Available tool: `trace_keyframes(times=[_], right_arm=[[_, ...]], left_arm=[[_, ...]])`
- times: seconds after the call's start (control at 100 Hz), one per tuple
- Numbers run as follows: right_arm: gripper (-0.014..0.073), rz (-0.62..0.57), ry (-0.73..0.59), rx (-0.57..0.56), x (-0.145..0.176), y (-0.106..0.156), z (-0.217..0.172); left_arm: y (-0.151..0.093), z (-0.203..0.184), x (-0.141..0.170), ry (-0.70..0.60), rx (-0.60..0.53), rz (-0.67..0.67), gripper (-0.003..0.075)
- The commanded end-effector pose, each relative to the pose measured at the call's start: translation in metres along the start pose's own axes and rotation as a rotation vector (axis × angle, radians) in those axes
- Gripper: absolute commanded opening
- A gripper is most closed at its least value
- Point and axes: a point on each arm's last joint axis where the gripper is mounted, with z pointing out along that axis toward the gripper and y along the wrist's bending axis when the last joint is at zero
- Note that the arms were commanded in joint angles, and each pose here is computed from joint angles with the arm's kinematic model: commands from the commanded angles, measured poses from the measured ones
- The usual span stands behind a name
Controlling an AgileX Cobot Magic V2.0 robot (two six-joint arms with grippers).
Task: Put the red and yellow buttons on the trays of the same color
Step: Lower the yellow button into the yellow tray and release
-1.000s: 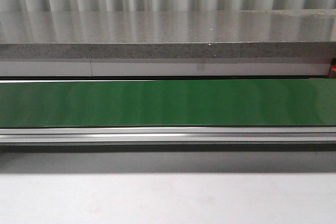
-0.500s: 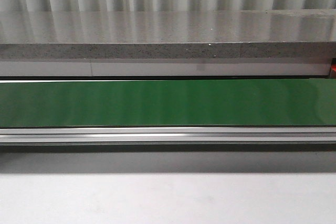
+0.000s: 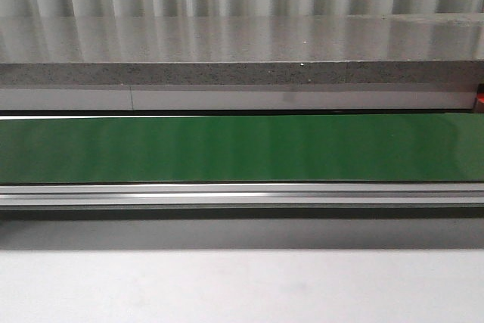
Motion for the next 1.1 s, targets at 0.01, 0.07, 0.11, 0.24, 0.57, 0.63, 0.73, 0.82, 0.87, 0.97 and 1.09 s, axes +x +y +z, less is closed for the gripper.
trace_keyframes(times=[0.01, 0.07, 0.11, 0.24, 0.57, 0.63, 0.73, 0.82, 0.87, 0.97, 1.09], right_arm=[[0.0183, -0.007, -0.082, -0.015, -0.012, 0.001, -0.006], [0.0183, -0.008, -0.065, -0.011, -0.012, 0.001, -0.001], [0.0183, -0.009, -0.052, -0.007, -0.011, 0.001, 0.003], [0.0183, -0.011, -0.02, 0.003, -0.009, 0.001, 0.013], [0.0262, -0.012, -0.002, 0.008, -0.008, 0.001, 0.017], [0.033, -0.012, -0.001, 0.008, -0.008, 0.001, 0.017], [0.045, -0.012, 0.003, 0.01, -0.008, 0.001, 0.017], [0.0515, -0.012, 0.01, 0.013, -0.007, 0.001, 0.017], [0.0526, -0.011, 0.018, 0.016, -0.006, 0.0, 0.017], [0.0525, -0.011, 0.012, 0.015, -0.007, 0.0, 0.014], [0.0525, -0.008, -0.04, 0.0, -0.01, 0.001, 0.0]], left_arm=[[0.0, -0.003, -0.014, -0.088, -0.002, -0.012, -0.002], [0.0, -0.003, -0.014, -0.088, -0.002, -0.012, -0.002], [0.0, -0.003, -0.014, -0.088, -0.002, -0.012, -0.002], [0.0, -0.003, -0.014, -0.088, -0.002, -0.012, -0.002], [0.0, -0.003, -0.014, -0.088, -0.002, -0.012, -0.002], [0.0, -0.003, -0.014, -0.088, -0.002, -0.012, -0.002], [0.0, -0.003, -0.014, -0.088, -0.002, -0.012, -0.002], [0.0, -0.003, -0.014, -0.088, -0.002, -0.012, -0.002], [0.0, -0.003, -0.014, -0.088, -0.002, -0.012, -0.002], [0.0, -0.003, -0.014, -0.088, -0.002, -0.012, -0.002], [0.0, -0.003, -0.014, -0.088, -0.002, -0.012, -0.002]])
